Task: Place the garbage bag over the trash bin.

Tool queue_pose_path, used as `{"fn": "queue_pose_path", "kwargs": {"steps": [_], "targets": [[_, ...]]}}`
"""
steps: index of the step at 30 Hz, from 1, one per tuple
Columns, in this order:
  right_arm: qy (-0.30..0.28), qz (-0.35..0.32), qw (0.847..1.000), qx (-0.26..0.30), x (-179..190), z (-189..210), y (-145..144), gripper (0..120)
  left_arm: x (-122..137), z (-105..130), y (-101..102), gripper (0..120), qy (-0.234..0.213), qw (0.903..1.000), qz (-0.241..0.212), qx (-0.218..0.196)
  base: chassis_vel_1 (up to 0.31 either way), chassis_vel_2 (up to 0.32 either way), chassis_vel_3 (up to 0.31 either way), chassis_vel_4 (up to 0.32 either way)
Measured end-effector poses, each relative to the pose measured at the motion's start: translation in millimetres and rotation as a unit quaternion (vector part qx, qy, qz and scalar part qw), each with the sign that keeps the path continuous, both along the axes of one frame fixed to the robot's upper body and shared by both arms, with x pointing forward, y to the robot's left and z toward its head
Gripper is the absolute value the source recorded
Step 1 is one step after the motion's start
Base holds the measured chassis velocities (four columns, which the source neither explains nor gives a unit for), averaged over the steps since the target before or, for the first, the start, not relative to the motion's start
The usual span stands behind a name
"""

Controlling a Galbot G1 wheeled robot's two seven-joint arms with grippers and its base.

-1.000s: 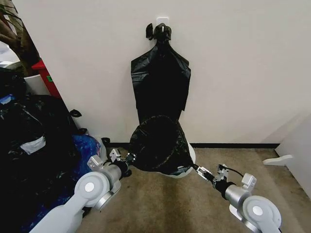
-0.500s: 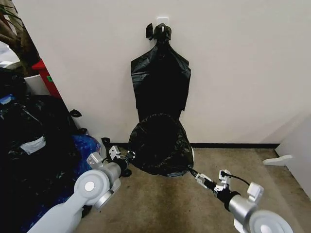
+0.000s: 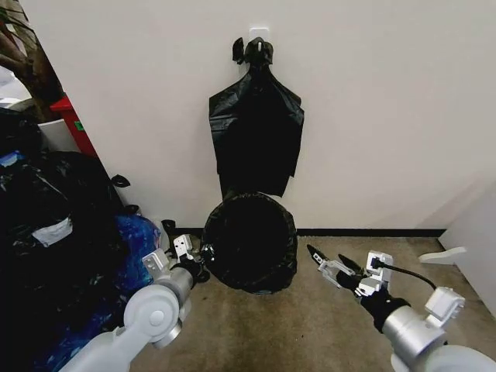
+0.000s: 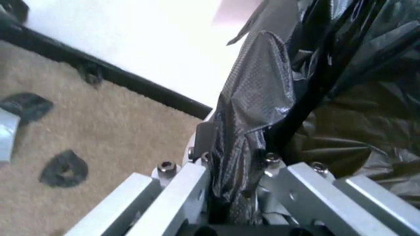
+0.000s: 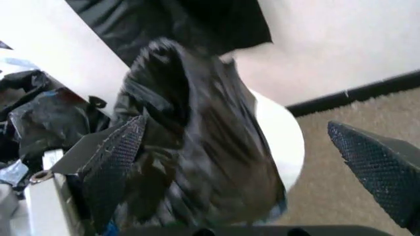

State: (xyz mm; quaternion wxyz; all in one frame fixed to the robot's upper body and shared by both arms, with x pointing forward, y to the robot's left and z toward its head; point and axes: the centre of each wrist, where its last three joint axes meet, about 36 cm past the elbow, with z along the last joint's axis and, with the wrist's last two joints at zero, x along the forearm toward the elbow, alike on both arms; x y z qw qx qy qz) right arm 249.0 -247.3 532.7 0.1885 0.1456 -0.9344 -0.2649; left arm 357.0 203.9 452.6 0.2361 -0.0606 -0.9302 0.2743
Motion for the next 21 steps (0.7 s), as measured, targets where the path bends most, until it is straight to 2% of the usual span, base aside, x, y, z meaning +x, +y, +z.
{"fn": "queue_pose_path", "kwargs": {"steps": [5, 11, 15, 21], "targets": [[-0.016, 0.006, 1.000, -0.004, 8, 7, 1, 100, -5, -3, -3, 1, 0.008, 0.9998, -0.001, 0.016, 0.000, 0.000, 0.000, 0.000], [-0.018, 0.004, 1.000, -0.004, 10, 8, 0, 100, -8, -3, -9, 1, 0.042, 0.9990, -0.004, 0.017, 0.000, 0.000, 0.000, 0.000], [-0.006, -0.005, 1.000, 0.001, 6, 3, -1, 100, -8, -3, -20, 1, 0.090, 0.9955, -0.027, 0.012, 0.000, 0.000, 0.000, 0.000], [-0.011, -0.015, 1.000, 0.000, 6, 3, -3, 100, -2, -16, -29, 1, 0.112, 0.9924, -0.043, 0.024, 0.000, 0.000, 0.000, 0.000]]}}
